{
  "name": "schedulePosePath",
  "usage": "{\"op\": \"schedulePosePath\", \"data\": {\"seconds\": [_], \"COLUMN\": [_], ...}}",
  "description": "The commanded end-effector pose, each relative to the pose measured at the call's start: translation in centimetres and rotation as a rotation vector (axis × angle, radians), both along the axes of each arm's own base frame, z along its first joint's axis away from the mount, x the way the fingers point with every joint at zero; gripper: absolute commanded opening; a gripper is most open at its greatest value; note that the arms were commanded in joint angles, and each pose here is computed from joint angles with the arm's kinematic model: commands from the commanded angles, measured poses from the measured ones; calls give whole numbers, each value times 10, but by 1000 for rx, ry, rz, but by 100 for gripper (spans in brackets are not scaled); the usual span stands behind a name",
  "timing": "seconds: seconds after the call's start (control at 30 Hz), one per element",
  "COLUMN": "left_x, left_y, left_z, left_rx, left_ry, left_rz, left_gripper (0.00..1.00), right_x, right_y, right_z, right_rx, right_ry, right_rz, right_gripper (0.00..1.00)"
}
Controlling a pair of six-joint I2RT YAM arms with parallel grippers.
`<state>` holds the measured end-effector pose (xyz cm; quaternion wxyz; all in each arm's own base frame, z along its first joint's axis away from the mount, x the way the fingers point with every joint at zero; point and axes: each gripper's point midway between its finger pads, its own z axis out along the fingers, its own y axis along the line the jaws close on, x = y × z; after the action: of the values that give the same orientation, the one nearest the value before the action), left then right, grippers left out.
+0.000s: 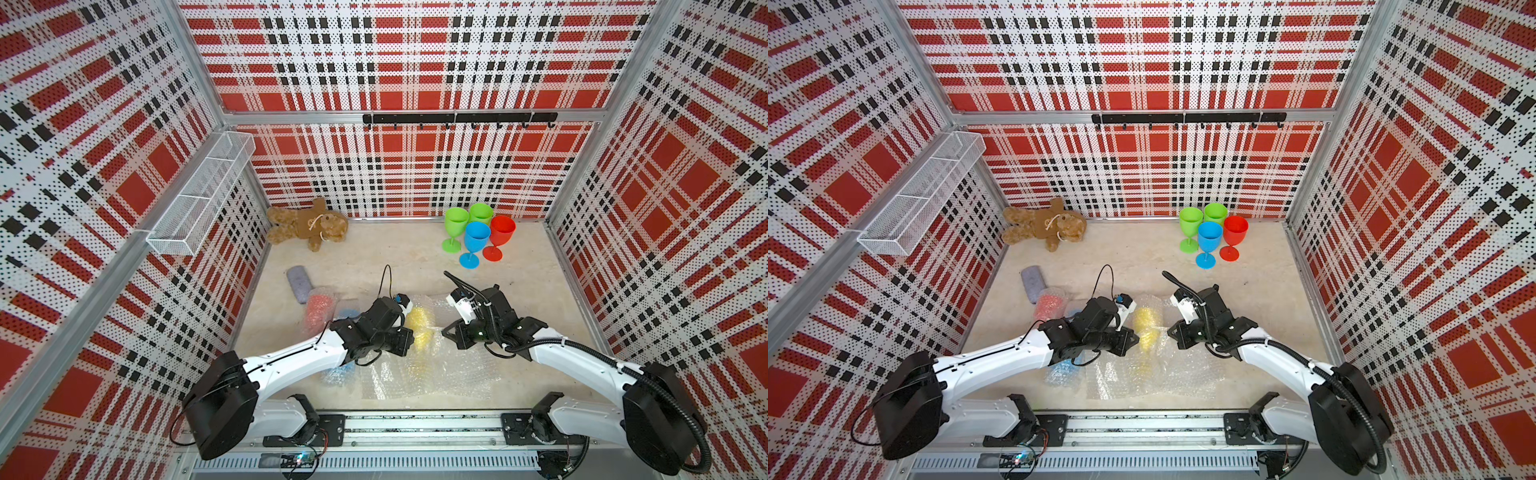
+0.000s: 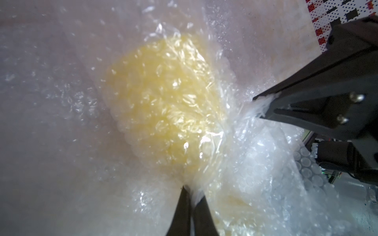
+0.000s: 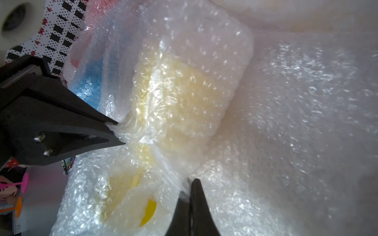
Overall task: Unpack wine glasses from bubble wrap
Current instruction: Unwrap the bubble wrap.
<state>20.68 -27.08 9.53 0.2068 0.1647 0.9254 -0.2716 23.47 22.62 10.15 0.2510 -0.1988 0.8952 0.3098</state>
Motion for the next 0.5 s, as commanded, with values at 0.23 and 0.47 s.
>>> {"op": "schedulePosePath", "data": {"seconds": [0.23,0.47], "left_x": [-4,3], "left_y": [31,38], "left_z": [-30,-17], "left_rx": [135,98], "left_ry": [65,65], "left_rz": [73,125], "left_gripper": [0,36], "right_x": [17,17], "right_y": [-30,-27], "right_z": [-19,-15], "right_rx": [-107,-94], "right_ry": [14,8], "right_rz": [-134,-116], "right_gripper": [0,0]}}
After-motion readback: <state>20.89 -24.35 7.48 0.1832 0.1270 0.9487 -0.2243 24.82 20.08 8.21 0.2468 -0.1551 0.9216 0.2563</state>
